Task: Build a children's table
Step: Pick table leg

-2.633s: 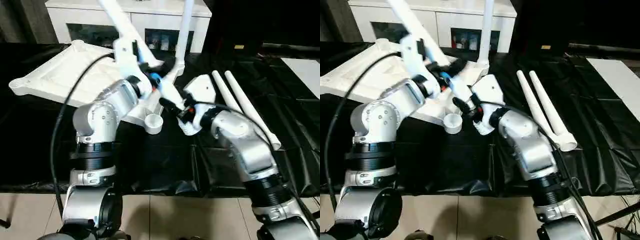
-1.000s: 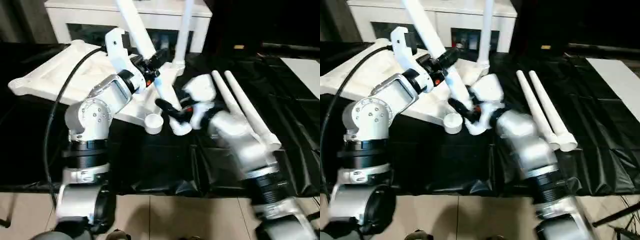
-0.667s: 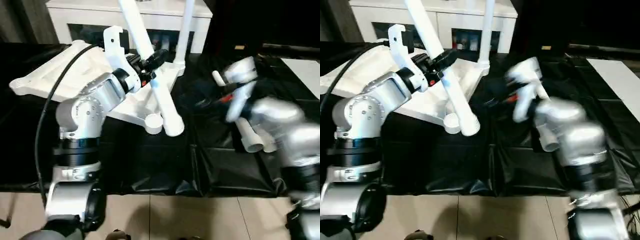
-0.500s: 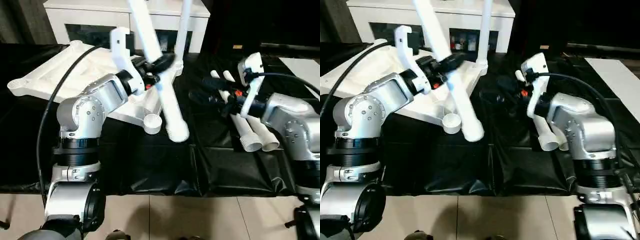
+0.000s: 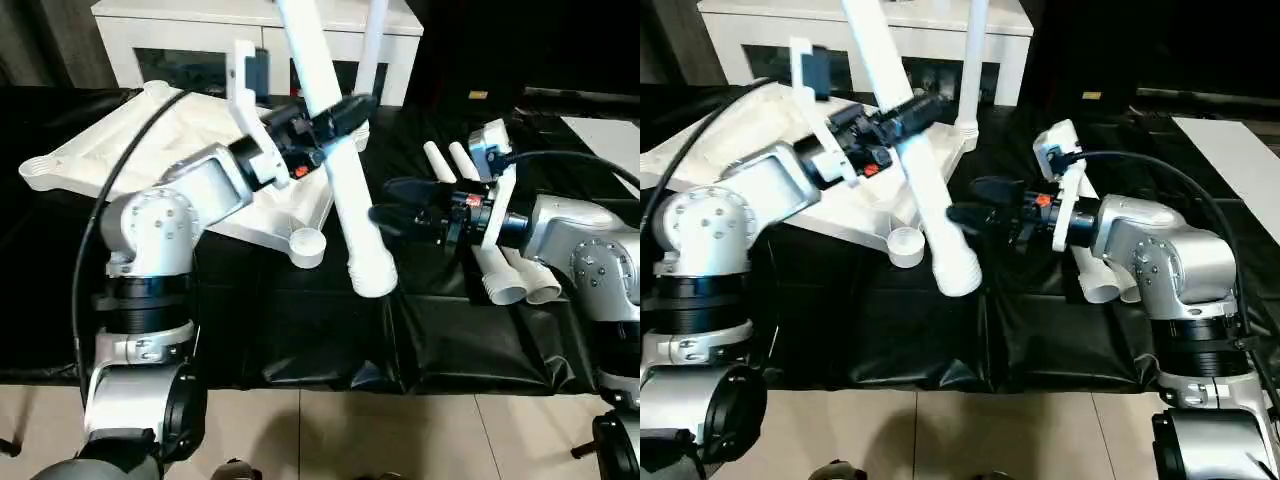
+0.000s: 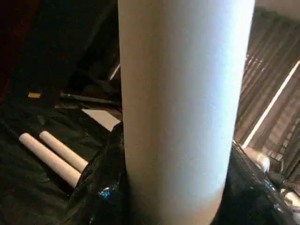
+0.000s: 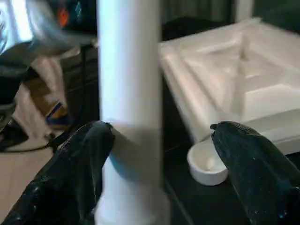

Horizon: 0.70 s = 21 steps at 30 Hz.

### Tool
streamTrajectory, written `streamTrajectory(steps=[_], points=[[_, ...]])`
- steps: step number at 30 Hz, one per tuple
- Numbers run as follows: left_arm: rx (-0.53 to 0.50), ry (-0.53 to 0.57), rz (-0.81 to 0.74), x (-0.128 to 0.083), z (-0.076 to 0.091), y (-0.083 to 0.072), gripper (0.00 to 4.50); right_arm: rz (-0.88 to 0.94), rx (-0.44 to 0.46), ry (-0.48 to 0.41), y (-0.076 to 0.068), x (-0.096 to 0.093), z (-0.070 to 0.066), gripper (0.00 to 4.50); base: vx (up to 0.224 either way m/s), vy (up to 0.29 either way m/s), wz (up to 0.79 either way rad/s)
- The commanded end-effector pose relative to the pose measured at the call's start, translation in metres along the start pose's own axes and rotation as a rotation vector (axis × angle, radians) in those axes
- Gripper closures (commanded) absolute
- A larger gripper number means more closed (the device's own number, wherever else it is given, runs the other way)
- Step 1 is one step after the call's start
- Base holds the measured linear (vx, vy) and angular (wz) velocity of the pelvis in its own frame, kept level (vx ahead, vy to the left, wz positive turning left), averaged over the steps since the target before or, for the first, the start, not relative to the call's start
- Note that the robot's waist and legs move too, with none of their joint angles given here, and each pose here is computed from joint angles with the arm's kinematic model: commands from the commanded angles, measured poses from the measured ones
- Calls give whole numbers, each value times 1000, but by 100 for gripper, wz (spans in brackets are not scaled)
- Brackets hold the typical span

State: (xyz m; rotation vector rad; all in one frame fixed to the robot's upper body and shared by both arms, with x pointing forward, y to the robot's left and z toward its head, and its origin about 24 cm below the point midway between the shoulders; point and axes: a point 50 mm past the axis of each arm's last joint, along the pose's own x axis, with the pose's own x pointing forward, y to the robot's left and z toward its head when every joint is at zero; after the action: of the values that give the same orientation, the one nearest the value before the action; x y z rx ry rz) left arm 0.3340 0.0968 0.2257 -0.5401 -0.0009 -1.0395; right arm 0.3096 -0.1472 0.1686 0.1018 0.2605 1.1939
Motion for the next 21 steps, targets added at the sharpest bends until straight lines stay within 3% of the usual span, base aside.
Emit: streamTrajectory(steps=[1, 21], points=[[27, -12, -89, 7, 7, -15, 270, 10, 8, 57, 2, 4, -8, 88, 0, 0, 0], [45, -5, -87, 6, 6, -14, 270, -10, -14, 72, 2, 19, -16, 255, 0, 0, 0]])
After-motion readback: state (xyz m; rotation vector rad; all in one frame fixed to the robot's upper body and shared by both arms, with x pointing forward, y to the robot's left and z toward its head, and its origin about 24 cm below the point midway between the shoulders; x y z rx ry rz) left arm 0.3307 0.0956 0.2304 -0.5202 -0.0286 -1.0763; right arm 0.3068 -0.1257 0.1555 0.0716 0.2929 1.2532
